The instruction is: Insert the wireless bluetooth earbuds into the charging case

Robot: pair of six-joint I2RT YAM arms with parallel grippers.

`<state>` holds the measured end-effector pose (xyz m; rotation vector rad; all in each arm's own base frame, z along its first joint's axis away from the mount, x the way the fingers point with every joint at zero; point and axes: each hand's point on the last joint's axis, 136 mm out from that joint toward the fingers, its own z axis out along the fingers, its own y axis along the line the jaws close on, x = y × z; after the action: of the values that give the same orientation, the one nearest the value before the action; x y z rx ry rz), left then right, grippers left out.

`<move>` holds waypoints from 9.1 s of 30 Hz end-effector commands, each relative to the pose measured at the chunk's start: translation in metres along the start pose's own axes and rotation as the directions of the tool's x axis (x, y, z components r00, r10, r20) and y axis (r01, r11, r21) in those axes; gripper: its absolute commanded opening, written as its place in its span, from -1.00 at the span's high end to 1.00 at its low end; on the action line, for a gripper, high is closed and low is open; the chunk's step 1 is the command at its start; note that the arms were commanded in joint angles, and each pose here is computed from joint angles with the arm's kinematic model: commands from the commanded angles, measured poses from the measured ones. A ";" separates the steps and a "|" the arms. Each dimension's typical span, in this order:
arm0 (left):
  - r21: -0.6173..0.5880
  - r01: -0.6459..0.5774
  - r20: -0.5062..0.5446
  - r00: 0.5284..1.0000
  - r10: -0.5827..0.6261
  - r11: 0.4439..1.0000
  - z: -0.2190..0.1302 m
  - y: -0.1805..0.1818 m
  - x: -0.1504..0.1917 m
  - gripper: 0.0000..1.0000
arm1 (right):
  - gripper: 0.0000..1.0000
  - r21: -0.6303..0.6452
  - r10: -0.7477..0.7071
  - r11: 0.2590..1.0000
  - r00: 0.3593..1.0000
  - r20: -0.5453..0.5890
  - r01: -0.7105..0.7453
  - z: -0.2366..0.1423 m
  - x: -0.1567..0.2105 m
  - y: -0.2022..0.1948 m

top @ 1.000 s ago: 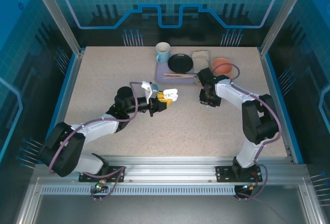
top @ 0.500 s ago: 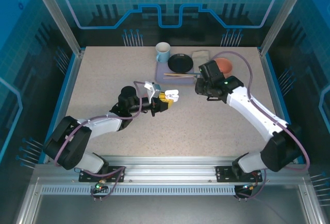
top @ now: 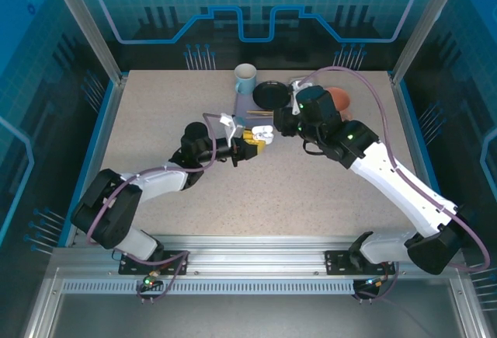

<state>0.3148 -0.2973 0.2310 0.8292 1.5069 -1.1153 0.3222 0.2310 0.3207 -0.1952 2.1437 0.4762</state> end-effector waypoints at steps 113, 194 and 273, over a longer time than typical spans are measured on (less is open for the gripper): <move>0.101 -0.066 0.090 0.994 0.057 0.993 0.006 -0.020 -0.044 1.00 | -0.32 -0.166 0.097 0.982 0.994 0.057 -0.086 -0.010 -0.025 -0.006; -0.494 0.597 -0.308 0.560 -0.769 0.632 0.060 0.071 0.142 1.00 | -0.36 0.227 0.427 0.891 0.894 -0.135 -0.392 -0.015 0.086 -0.137; -0.922 -0.030 -0.069 0.994 -0.088 0.386 -0.232 0.181 0.097 -0.98 | -1.00 0.492 -0.231 0.862 0.958 0.173 0.119 0.081 0.135 -0.277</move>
<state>0.3674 -0.0178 0.0822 0.0265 1.9906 -0.0051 0.3786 0.0142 0.0816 -0.0366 1.9951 -0.1654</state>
